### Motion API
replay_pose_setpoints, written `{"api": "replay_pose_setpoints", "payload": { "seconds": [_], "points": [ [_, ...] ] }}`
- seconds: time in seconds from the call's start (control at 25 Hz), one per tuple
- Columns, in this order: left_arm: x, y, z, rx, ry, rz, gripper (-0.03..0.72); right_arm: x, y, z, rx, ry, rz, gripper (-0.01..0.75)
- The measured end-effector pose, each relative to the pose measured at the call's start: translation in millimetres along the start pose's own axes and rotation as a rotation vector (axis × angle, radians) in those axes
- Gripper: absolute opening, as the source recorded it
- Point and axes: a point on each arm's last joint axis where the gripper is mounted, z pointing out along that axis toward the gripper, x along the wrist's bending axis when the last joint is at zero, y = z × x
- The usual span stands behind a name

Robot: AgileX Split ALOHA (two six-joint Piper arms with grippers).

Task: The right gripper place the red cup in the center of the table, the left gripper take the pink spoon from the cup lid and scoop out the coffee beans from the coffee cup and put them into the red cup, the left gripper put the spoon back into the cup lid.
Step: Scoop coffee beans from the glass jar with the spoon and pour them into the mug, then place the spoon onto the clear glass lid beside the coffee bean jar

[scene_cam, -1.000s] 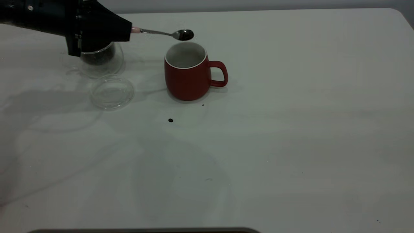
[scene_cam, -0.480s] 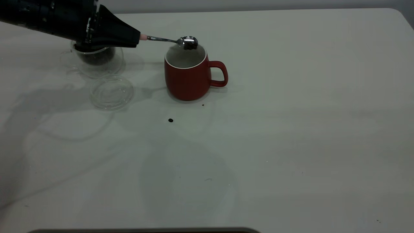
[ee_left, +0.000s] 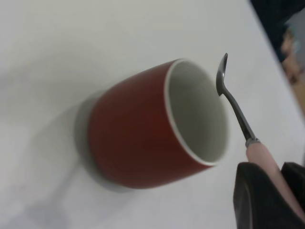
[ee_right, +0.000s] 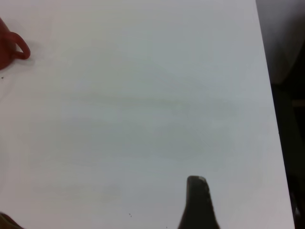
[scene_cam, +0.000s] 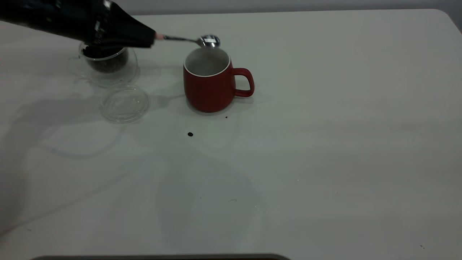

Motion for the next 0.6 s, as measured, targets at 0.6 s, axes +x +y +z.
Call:
{"api": "replay_pose_setpoints", "payload": {
  "seconds": [0.6],
  "points": [
    [7.0, -77.2, -122.2, -0.191, 0.047, -0.375, 0.114, 0.0, 0.0, 0.0, 0.000, 0.000, 0.000, 0.591]
  ]
}}
